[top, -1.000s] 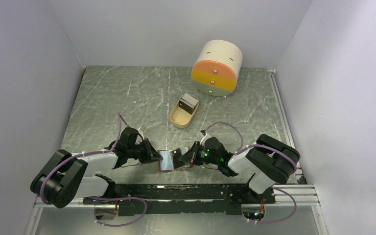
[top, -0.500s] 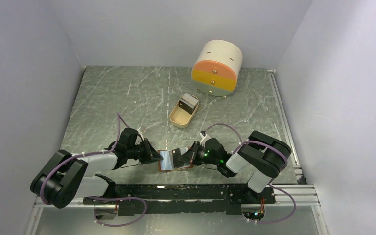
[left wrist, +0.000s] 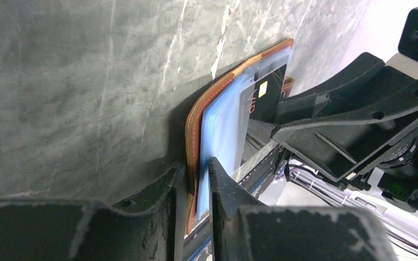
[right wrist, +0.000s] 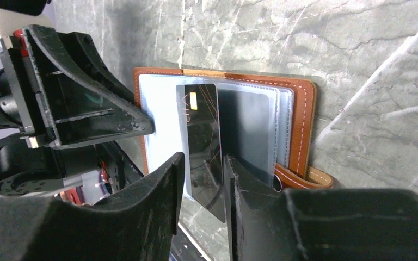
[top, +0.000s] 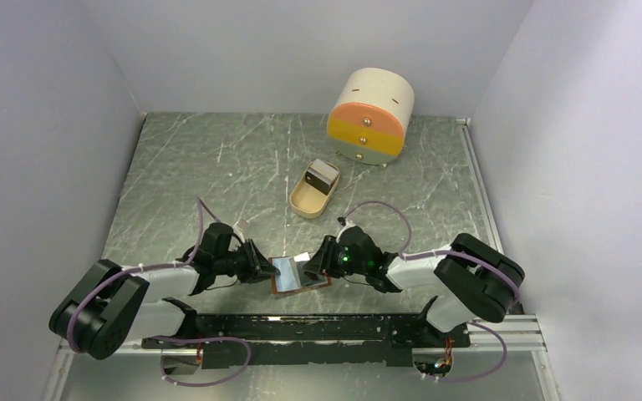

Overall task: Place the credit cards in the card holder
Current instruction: Insert the credit card into the card holder.

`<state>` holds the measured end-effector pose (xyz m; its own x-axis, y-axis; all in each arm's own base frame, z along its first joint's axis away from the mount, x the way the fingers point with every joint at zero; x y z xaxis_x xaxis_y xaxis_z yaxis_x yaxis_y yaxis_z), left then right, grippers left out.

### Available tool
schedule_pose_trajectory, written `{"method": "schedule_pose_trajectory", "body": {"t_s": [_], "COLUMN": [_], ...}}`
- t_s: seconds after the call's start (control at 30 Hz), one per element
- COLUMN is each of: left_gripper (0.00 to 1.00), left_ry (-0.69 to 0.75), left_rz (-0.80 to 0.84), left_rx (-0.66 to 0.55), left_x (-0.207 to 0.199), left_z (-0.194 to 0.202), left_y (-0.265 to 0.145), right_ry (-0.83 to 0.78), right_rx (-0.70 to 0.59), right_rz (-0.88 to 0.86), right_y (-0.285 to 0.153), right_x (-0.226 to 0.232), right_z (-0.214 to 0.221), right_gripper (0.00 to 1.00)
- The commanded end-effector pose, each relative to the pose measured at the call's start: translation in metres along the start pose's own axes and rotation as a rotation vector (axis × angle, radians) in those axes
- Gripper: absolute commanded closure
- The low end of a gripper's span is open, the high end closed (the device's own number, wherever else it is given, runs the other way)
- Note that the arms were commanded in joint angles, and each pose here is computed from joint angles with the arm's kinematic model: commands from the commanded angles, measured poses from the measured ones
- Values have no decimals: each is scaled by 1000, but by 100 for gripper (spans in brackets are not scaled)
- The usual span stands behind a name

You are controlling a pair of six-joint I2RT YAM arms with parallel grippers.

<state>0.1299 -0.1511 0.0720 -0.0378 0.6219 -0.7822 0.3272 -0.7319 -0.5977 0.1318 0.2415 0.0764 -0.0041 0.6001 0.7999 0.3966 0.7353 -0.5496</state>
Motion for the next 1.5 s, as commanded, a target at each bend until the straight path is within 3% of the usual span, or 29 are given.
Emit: {"method": "schedule_pose_trajectory", "body": {"t_s": [0.0, 0.13, 0.23, 0.43, 0.83, 1.47], "left_gripper": [75, 82, 83, 83, 82, 81], "left_ry": [23, 29, 27, 28, 38, 46], "left_rz": [101, 130, 124, 123, 115, 139], "left_rx": [-8, -15, -17, -10, -10, -6], "left_x": [-10, -13, -12, -10, -10, -13], "left_z": [-1, -1, -1, 0, -1, -2], "left_y": [-4, -5, -4, -3, -2, -2], "right_ry": [-53, -72, -78, -112, -150, -174], "right_rx": [20, 42, 69, 103, 47, 100], "right_rz": [171, 117, 88, 98, 168, 80], "right_y": [-3, 1, 4, 10, 3, 15], "right_x": [-25, -15, -11, -9, -5, 9], "right_z": [6, 10, 14, 15, 5, 9], "right_gripper": [65, 77, 77, 72, 51, 61]}}
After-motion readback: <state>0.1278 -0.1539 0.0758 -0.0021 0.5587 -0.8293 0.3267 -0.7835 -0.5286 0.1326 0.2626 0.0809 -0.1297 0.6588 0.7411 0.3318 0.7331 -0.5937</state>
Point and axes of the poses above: each gripper's point midway between its finger pads, its own y axis out along the fingers, its own x axis along the line the jaws close on, z = x × y, the point moved 9 cm from there along -y, back along the fingers, and after that the axes turned 8 degrees about y, right-handed, at the moved point
